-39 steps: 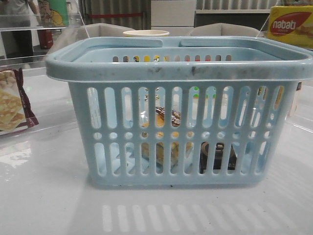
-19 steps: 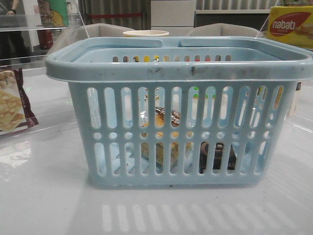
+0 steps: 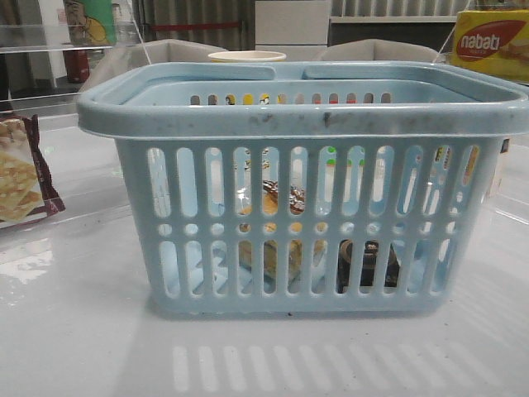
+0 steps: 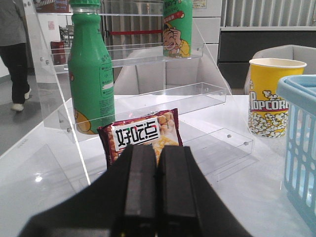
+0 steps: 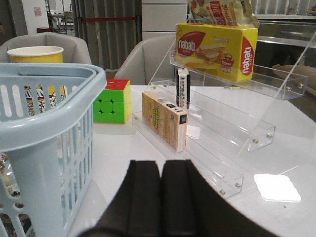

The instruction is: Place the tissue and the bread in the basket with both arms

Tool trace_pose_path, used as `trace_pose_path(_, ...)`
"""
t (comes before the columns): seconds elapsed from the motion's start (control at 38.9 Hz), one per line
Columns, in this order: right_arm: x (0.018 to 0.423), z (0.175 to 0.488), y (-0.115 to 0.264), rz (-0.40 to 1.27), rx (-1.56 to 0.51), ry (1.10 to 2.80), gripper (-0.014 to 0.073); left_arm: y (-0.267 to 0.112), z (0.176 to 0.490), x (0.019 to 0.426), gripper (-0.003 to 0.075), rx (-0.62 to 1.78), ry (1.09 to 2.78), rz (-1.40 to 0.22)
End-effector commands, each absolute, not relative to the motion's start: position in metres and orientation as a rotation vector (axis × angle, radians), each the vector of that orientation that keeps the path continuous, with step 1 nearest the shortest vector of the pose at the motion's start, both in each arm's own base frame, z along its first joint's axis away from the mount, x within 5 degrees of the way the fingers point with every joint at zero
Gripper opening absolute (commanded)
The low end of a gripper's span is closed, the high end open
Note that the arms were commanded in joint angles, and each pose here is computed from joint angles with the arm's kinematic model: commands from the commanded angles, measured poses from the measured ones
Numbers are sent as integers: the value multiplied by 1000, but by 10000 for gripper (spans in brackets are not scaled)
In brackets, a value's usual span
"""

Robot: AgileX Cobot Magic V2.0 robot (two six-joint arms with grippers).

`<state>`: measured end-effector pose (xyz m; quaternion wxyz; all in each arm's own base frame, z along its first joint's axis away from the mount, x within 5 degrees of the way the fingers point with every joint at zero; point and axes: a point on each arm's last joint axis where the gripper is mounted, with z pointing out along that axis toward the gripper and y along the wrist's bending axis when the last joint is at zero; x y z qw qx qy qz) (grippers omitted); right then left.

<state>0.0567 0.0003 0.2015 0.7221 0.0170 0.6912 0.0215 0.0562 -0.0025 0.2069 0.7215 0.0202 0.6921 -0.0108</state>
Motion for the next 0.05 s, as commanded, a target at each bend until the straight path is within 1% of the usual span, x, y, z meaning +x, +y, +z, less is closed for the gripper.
trace_pose_path(0.0, 55, 210, 0, 34, 27, 1429, 57, -2, 216, 54, 91, 31, 1425, -35)
trace_pose_path(0.03, 55, 210, 0, 34, 27, 1429, 57, -2, 216, 54, 91, 31, 1425, -35)
